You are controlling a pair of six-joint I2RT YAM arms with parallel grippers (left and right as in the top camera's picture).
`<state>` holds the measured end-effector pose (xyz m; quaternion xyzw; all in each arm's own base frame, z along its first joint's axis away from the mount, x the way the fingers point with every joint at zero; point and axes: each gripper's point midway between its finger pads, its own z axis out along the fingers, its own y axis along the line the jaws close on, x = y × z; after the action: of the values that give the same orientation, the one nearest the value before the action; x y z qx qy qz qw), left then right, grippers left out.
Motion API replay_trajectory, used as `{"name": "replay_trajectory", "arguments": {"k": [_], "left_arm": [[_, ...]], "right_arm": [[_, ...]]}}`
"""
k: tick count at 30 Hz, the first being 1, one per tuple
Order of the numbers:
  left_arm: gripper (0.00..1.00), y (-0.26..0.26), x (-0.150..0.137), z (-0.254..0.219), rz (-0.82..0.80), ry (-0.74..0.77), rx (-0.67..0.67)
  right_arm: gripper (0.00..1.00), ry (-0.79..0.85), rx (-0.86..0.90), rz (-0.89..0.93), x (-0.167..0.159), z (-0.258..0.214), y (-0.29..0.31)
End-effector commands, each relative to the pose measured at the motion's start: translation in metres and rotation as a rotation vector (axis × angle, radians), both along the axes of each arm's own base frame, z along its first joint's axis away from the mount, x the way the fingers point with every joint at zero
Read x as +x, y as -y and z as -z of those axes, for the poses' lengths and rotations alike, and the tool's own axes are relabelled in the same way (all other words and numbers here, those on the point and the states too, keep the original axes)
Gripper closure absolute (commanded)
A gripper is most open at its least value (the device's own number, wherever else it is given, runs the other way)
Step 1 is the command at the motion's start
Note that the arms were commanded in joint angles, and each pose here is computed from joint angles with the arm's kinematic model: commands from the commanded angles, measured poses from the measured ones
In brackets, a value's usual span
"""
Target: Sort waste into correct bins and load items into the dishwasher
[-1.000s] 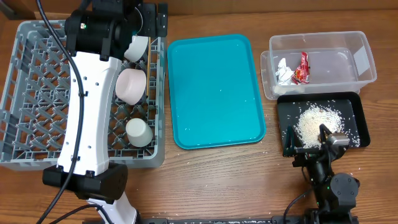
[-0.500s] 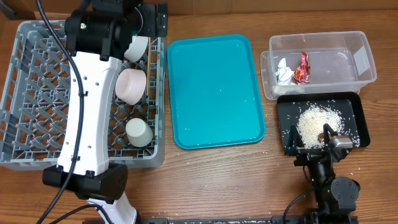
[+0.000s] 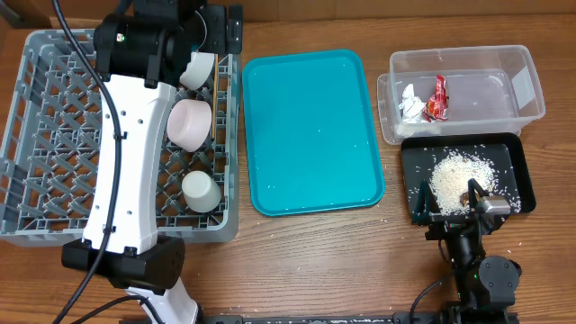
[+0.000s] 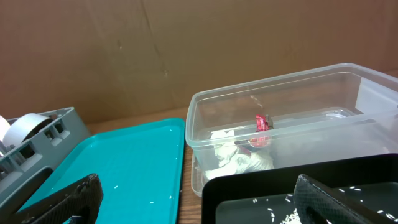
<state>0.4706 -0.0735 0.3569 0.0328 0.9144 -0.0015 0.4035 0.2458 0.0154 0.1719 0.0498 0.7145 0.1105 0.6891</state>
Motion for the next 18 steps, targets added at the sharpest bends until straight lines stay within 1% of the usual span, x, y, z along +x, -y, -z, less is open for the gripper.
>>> {"name": "replay_trajectory", "arguments": {"k": [1, 4, 11, 14, 18], "left_arm": [[0.00, -0.002, 0.001, -0.001, -0.001, 0.009, 0.031], [0.00, -0.009, -0.006, -0.014, -0.020, 0.037, 0.051], [0.00, -0.026, -0.032, -0.041, -0.034, 0.087, 0.011], [0.00, -0.034, -0.036, -0.043, -0.041, 0.141, -0.013], [0.00, -0.048, -0.046, -0.033, -0.055, 0.232, -0.034]], "right_arm": [[0.00, 0.007, -0.008, 0.019, 0.000, 0.001, 0.004], [0.00, 0.007, -0.008, 0.019, 0.000, 0.001, 0.004], [0.00, 0.007, -0.008, 0.019, 0.000, 0.001, 0.004], [0.00, 0.007, -0.008, 0.019, 0.000, 0.001, 0.004], [0.00, 0.007, -0.008, 0.019, 0.000, 0.001, 0.004]]}}
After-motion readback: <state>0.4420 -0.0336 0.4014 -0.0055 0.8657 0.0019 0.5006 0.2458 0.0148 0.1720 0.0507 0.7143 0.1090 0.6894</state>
